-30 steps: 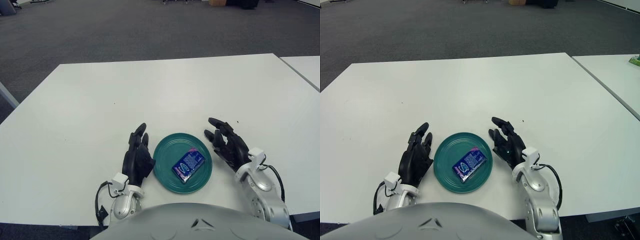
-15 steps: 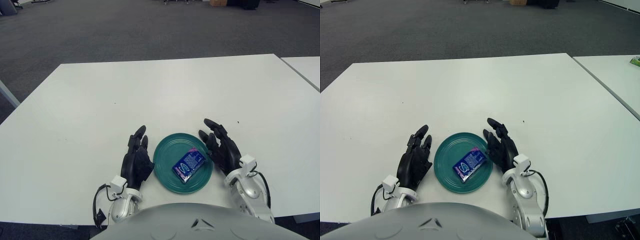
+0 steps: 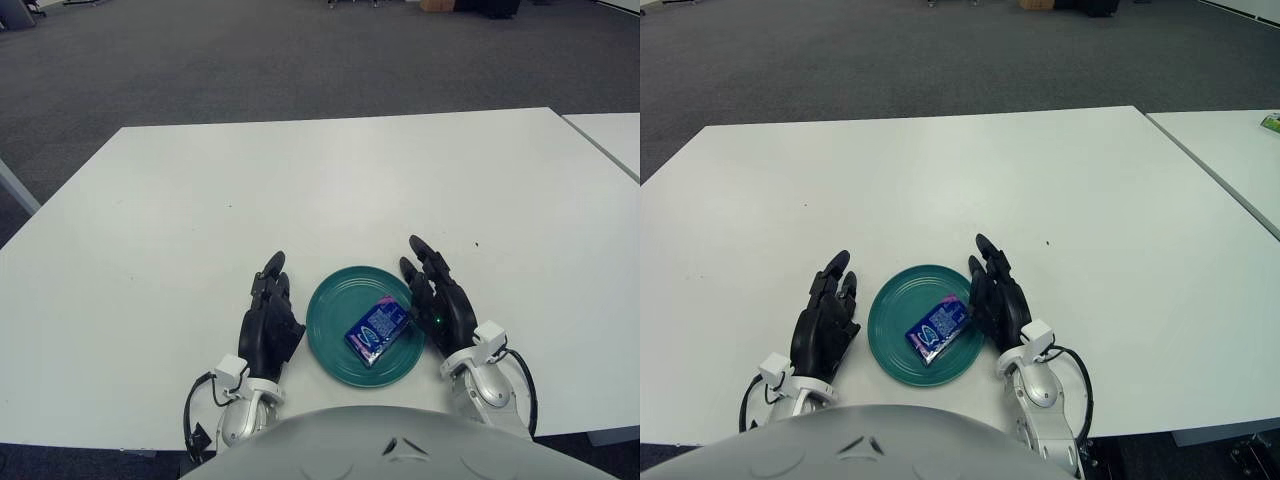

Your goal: Put the gum into the plate.

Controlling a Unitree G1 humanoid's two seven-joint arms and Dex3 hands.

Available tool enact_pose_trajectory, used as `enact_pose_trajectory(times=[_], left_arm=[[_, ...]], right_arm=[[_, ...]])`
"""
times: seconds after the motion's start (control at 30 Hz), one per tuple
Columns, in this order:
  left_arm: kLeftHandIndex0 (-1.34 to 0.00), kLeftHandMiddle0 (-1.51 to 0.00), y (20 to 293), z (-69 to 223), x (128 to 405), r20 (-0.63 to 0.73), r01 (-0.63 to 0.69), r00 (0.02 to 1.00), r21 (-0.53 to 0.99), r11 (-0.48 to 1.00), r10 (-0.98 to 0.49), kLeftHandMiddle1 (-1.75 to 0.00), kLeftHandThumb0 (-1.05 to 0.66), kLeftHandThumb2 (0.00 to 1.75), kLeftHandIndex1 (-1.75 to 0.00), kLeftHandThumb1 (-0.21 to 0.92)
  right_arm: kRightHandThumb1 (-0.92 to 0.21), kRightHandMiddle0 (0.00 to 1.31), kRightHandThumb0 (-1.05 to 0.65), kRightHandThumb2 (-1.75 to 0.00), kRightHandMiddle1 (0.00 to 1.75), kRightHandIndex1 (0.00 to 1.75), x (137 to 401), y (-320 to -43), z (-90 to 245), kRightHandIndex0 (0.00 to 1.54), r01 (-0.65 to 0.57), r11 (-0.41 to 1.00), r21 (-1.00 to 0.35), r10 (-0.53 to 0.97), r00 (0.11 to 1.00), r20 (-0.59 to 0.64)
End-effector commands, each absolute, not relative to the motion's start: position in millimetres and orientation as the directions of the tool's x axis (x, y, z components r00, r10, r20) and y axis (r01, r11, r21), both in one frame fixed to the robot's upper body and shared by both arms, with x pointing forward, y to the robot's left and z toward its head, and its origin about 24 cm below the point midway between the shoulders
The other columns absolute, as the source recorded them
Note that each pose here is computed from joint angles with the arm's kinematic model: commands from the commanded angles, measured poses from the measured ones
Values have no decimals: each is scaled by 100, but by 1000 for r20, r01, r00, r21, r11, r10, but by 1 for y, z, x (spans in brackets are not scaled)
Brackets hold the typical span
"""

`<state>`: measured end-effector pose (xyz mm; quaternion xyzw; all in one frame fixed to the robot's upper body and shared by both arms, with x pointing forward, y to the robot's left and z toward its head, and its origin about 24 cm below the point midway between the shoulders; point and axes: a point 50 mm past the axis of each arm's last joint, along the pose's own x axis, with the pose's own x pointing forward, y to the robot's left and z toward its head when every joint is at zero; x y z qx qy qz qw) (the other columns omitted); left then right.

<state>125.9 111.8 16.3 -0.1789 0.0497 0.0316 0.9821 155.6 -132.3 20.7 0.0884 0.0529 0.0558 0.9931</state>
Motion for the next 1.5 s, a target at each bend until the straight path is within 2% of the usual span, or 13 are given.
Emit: enact_pose_trajectory(times=[0.0, 0.23, 0.7, 0.87, 1.07, 1.17, 1.3, 1.47], left_arm=[[0, -9, 114, 17, 127, -90, -84, 994, -351, 933, 56, -1, -105, 100, -46, 92], [0, -14, 116, 17, 127, -77, -106, 994, -383, 918, 83, -3, -105, 97, -57, 92], [0, -8, 118, 21, 127, -76, -110, 993, -375, 920, 88, 0, -105, 99, -39, 92], [0, -8, 118, 21, 127, -72, -116, 993, -371, 921, 96, 0, -105, 99, -50, 92], [0, -8, 118, 24, 127, -55, -104, 994, -347, 932, 91, -1, -105, 99, -54, 92], [0, -8, 118, 25, 127, -51, -99, 995, -338, 936, 86, 0, -105, 100, -54, 92], [0, -6, 117, 26, 129, -30, -86, 996, -337, 937, 81, 0, -105, 100, -55, 92], [0, -7, 114, 29, 131, -20, -76, 997, -362, 929, 74, -1, -105, 98, -65, 92]], right_arm=[[-92, 0, -97, -97, 10, 0, 140, -136, 11, 1, -66, 977, 202, 96, 985, -146], [-92, 0, -98, -97, 11, 0, 140, -135, 11, 1, -56, 977, 208, 88, 985, -146], [-92, 0, -100, -99, 5, 0, 138, -137, 16, 0, -51, 984, 168, 69, 992, -102], [-92, 0, -97, -96, 4, 0, 139, -139, 18, 1, -39, 985, 170, 56, 994, -93], [-92, 2, -94, -94, 6, 2, 140, -144, 19, 4, -6, 986, 169, 25, 993, -111], [-92, 1, -94, -93, 15, 1, 139, -143, 21, 7, -3, 986, 168, 22, 994, -110], [-92, 0, -95, -93, 19, 1, 138, -142, 22, 8, -4, 983, 181, 25, 993, -111], [-92, 0, -95, -93, 19, 0, 138, -141, 25, 8, -9, 983, 184, 28, 994, -104]])
